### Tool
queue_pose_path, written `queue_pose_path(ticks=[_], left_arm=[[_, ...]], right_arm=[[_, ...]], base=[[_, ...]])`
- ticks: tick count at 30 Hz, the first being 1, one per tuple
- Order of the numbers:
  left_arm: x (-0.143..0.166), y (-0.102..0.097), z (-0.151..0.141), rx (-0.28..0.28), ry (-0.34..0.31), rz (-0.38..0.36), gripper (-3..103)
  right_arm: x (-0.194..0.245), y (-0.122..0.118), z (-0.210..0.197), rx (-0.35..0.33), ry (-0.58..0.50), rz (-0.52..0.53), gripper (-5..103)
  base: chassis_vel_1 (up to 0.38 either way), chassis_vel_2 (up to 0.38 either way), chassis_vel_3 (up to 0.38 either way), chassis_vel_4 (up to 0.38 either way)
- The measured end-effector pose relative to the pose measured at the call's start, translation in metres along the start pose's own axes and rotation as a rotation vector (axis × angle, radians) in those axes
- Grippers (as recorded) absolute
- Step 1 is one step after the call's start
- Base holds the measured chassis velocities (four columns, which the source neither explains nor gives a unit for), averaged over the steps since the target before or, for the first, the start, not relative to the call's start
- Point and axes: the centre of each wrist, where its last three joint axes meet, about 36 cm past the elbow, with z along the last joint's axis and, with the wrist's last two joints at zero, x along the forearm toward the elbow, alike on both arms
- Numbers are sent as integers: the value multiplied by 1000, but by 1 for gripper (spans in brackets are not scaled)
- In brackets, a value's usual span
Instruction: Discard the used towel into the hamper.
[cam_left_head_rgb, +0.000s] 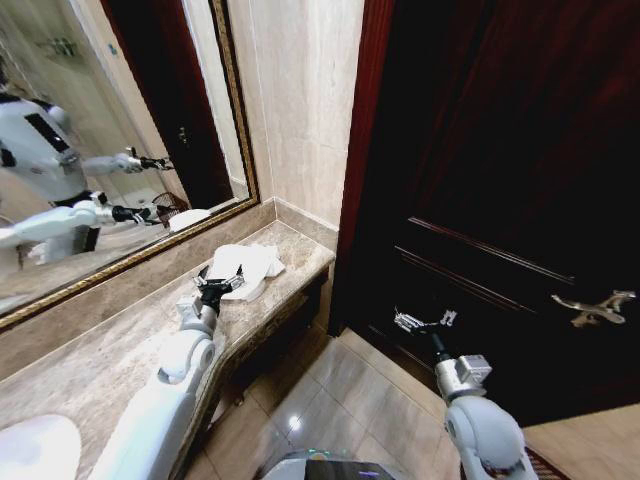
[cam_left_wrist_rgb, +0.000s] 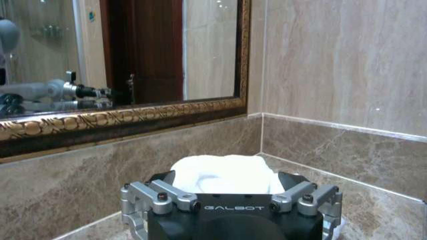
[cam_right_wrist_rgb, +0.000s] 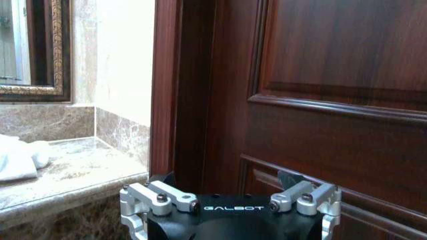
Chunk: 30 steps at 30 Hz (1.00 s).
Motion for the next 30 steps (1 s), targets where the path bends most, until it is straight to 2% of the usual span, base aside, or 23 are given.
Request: queue_pose_path(ticks=[7, 17, 25, 30], left_arm=[[-13, -4, -2, 3, 29, -14, 100], [-37, -5, -24, -18, 88, -19, 100], [-44, -4, -40, -37, 210, -19, 100], [-51, -2, -43, -48, 236, -24, 100]], right_arm=[[-1, -4, 0, 6, 3, 7, 100], [-1, -5, 3, 8, 9, 10, 100], [-3, -4, 4, 7, 9, 12, 100], [-3, -5, 7, 5, 13, 16, 100]], base=[[0, 0, 0, 0], [0, 0, 0, 0], [0, 0, 0, 0], [0, 0, 0, 0]])
